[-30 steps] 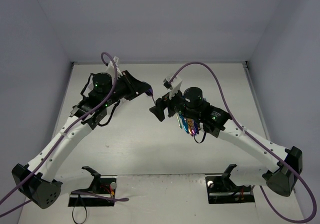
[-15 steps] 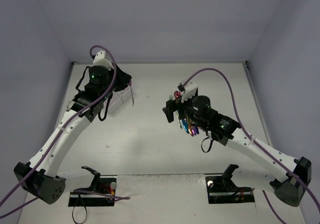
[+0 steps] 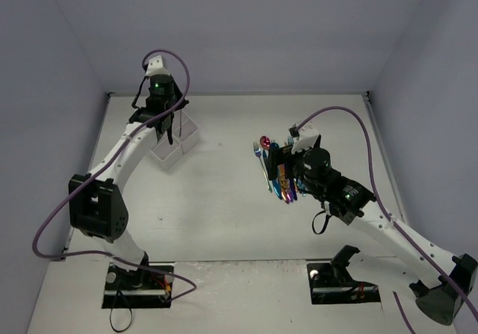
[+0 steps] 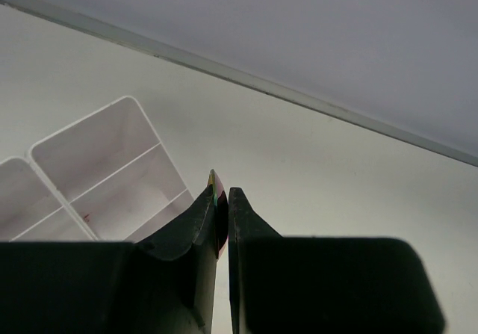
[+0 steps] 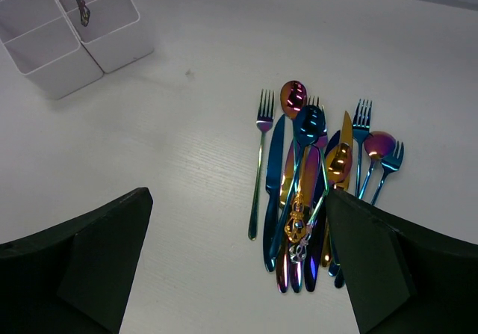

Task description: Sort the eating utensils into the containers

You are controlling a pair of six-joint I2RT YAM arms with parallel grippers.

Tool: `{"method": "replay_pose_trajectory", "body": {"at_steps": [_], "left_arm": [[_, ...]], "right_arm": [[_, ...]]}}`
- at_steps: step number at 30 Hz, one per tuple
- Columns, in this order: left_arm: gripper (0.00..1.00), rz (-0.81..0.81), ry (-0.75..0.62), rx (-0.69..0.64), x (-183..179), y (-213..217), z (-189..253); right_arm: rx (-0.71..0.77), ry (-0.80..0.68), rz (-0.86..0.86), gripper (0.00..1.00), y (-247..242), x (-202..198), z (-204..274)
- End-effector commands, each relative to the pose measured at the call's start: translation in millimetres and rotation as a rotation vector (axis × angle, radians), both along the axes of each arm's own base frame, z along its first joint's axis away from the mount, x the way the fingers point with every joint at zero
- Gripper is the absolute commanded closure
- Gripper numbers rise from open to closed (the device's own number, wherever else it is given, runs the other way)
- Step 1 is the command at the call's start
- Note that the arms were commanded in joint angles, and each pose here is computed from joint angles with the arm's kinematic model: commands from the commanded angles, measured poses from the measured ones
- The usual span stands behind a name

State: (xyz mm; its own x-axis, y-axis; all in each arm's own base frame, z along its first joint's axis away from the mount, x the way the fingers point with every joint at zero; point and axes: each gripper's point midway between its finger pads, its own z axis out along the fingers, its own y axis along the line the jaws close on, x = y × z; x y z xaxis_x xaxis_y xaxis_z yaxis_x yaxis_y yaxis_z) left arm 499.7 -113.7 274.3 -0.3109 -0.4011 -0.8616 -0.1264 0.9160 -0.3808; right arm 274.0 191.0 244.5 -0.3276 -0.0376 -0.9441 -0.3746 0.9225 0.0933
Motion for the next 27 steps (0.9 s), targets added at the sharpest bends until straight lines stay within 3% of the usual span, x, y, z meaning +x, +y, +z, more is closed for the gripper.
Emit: {"method": "replay_pose_trajectory", "body": {"at_steps": [1, 6, 16, 27], "left_arm": [[1.0, 0.028, -0.231, -0.048, 23.9, 0.3, 77.9], [1.0, 0.047, -0.206, -0.059, 34.3, -0.9, 65.7], [1.0, 0.108, -0.056, -0.035, 40.5, -8.3, -4.7], [0.91, 0.199, 0.067, 0.101, 26.5, -11.1, -47.2]], "right_arm": [[0.031, -0.039, -0.059, 0.0, -11.7, 5.6, 12.3], [0.023, -0.027, -0.091, 0.0, -22.1, 9.6, 5.9], [0.0, -0.003, -0.161, 0.0, -36.2, 23.1, -3.9], [-0.02, 0.065, -0.205, 0.0, -42.6, 23.9, -25.6]]}}
